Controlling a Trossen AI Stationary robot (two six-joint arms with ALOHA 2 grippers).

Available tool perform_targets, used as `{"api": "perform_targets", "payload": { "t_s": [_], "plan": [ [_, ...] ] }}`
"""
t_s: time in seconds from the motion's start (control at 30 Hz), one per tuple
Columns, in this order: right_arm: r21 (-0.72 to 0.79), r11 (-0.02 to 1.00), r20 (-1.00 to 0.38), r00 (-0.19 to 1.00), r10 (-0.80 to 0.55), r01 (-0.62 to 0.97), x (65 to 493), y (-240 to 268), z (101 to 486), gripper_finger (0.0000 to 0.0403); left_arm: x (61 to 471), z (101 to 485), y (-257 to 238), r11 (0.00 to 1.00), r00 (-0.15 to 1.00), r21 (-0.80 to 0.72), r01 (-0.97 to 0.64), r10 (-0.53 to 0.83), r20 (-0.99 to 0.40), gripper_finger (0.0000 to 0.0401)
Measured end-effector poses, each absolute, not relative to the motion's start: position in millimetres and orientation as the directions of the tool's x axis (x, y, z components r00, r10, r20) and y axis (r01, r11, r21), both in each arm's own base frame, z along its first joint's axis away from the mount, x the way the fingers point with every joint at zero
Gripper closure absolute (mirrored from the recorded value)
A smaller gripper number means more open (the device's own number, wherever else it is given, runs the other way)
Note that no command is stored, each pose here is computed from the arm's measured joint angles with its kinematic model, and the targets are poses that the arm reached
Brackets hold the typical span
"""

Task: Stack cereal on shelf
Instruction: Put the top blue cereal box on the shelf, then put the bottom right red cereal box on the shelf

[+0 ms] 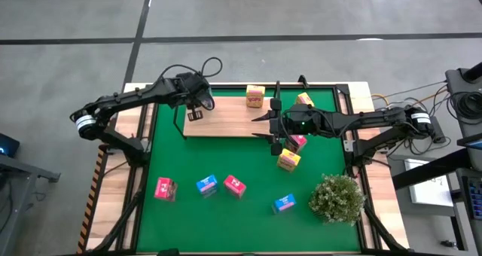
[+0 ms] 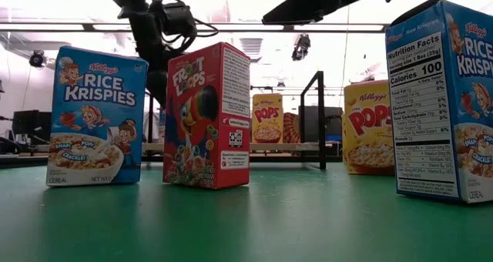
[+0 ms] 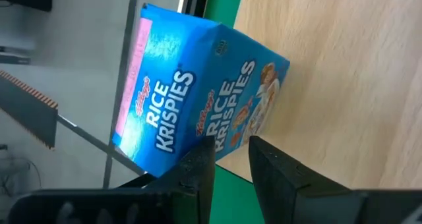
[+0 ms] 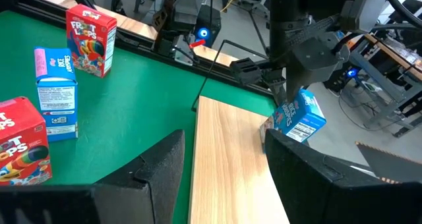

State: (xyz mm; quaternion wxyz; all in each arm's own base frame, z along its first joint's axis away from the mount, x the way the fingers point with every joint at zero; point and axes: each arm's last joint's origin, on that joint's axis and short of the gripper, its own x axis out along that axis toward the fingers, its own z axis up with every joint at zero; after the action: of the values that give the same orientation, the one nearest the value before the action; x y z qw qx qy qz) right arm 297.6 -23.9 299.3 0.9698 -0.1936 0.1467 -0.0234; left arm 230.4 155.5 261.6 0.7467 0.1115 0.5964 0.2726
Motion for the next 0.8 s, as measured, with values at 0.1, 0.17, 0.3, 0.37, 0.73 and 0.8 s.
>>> {"api": "perform_targets", "payload": {
  "t_s": [0.1, 0.17, 0.3, 0.37, 0.73, 0.8],
  "plan": [
    [-0.382, 0.924, -0.275, 0.956, -0.102, -0.011, 298, -24, 299, 0.0202, 231, 261, 154, 0.846, 0.161, 0.457, -0.275, 0.509, -0.845, 0.0324],
    [-0.382, 0.924, -0.275, 0.956, -0.102, -0.011, 298, -24, 299, 0.0202, 232, 263, 151, 0.852, 0.168, 0.442, -0.280, 0.497, -0.851, 0.0324],
    [-0.371, 0.929, -0.275, 0.956, -0.102, -0.008, 298, -24, 299, 0.0202, 234, 268, 138, 0.862, 0.173, 0.400, -0.312, 0.466, -0.868, 0.0324],
    [-0.354, 0.935, -0.275, 0.956, -0.102, -0.002, 298, -24, 299, 0.0202, 235, 271, 126, 0.868, 0.193, 0.372, -0.327, 0.447, -0.873, 0.0324],
    [-0.117, 0.991, -0.301, 0.949, -0.095, 0.062, 303, -23, 292, 0.0202, 242, 303, 25, 0.953, 0.490, 0.215, -0.212, 0.294, -0.821, 0.0324],
    [-0.069, 0.995, -0.292, 0.952, -0.093, 0.076, 307, -22, 294, 0.0202, 242, 308, 4, 0.969, 0.556, 0.193, -0.157, 0.248, -0.794, 0.0324]
  ]
}}
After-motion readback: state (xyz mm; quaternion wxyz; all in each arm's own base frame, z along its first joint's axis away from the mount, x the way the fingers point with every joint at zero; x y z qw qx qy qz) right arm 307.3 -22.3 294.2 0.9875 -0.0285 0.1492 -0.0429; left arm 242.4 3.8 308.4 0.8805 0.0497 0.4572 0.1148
